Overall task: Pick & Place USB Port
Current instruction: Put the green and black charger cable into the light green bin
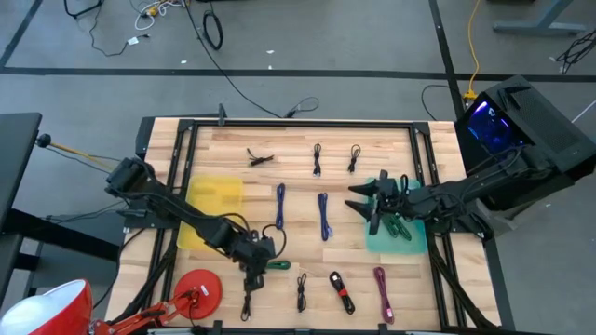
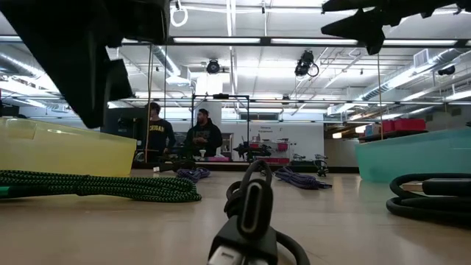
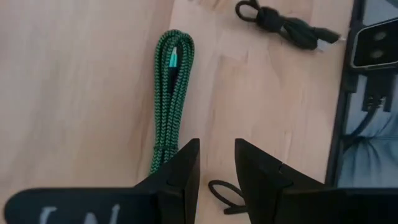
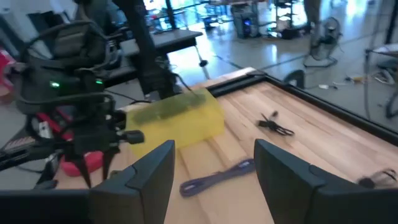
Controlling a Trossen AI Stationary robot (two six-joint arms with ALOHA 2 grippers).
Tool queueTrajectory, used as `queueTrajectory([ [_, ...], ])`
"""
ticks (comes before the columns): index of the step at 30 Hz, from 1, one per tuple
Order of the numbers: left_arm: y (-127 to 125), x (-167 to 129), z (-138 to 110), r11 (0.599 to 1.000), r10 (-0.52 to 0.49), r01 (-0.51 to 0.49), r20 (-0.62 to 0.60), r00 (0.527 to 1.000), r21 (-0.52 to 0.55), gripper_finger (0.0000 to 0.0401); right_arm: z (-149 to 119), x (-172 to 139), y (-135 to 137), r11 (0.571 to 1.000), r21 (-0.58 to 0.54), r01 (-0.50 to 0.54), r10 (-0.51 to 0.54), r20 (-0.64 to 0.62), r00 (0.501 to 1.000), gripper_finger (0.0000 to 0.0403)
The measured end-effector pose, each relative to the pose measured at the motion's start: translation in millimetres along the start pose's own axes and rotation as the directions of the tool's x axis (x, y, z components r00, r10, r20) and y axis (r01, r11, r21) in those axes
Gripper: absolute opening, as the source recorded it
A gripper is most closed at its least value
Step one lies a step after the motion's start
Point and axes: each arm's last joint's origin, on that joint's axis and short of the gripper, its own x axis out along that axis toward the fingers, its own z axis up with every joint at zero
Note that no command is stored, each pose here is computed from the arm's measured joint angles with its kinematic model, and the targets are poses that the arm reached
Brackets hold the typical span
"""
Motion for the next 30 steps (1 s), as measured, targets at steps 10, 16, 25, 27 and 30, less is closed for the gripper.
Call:
queueTrajectory([
  [10,15.6,10.5,7.1,0.999,0.037,-0.038,-0.037,0.999,-0.006,0.0105,0.1,2.7,-1.4,1.000,-0.022,0.007,-0.007,0.003,1.000,0.0219],
  [16,24.4,13.2,10.0,0.999,0.043,-0.045,-0.080,0.996,-0.030,0.0105,-0.4,2.7,-1.4,0.999,-0.039,0.004,-0.004,-0.002,1.000,0.0219],
  [25,27.5,30.2,4.4,0.997,0.051,-0.057,-0.141,0.989,-0.043,0.0105,0.0,2.6,-1.3,0.999,-0.052,0.003,-0.003,0.002,1.000,0.0219],
  [27,27.3,31.3,4.3,0.998,0.040,-0.047,-0.148,0.988,-0.044,0.0105,0.6,2.6,-1.2,0.999,-0.048,0.002,-0.001,0.007,1.000,0.0219],
  [30,29.1,37.3,2.8,0.997,0.052,-0.060,-0.161,0.986,-0.045,0.0105,0.6,2.5,-1.1,0.999,-0.053,0.002,-0.001,0.007,1.000,0.0219],
])
